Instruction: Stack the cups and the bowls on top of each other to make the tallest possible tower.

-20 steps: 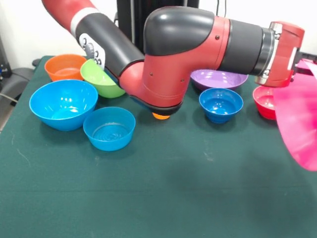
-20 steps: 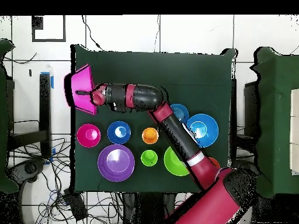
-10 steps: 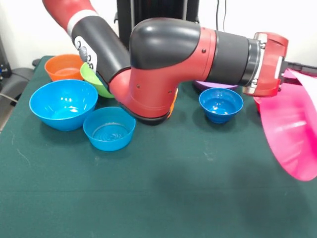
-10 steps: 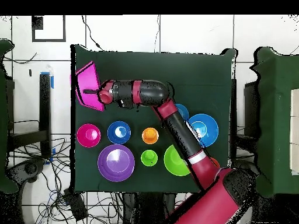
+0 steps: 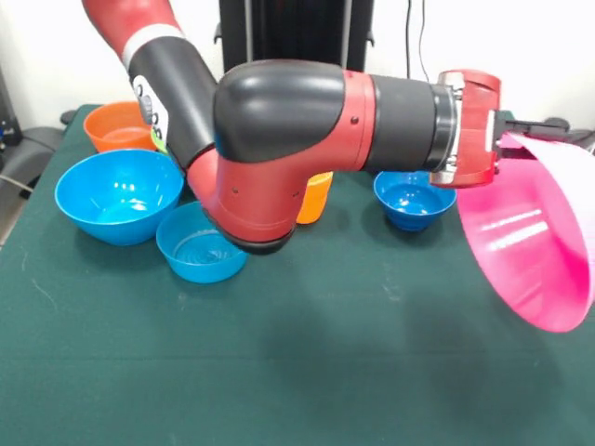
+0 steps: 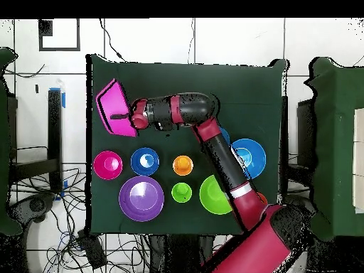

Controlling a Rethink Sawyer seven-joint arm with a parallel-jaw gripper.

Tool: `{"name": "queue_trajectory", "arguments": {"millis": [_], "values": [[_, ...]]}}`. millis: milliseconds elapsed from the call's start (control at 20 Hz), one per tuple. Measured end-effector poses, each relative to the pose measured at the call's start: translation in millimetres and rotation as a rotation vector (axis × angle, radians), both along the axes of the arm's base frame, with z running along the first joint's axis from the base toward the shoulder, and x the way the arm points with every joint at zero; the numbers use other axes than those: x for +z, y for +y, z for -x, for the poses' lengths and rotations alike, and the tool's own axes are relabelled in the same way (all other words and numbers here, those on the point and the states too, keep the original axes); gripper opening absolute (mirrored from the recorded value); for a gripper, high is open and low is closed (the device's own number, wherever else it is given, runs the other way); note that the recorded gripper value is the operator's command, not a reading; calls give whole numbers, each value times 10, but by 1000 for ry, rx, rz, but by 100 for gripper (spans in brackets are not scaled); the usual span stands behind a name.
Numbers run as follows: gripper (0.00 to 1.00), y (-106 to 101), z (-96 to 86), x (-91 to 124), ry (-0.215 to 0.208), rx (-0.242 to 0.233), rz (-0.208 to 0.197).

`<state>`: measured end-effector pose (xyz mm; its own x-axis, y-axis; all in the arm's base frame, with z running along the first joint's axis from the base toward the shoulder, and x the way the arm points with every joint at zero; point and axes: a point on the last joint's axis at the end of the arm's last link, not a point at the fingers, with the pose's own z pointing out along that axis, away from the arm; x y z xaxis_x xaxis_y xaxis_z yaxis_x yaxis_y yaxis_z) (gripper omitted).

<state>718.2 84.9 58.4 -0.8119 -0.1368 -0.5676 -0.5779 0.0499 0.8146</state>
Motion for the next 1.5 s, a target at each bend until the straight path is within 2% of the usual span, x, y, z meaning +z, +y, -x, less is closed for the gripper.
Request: {"name": "queue_trajectory", "arguments": {"millis": [300, 800, 1100, 1500], "values": [[0, -84, 23, -155, 35, 33, -46], [0, -78, 86, -391, 81, 18, -74], [0, -92, 114, -526, 106, 7, -79], [0, -103, 131, -585, 115, 5, -76]]}}
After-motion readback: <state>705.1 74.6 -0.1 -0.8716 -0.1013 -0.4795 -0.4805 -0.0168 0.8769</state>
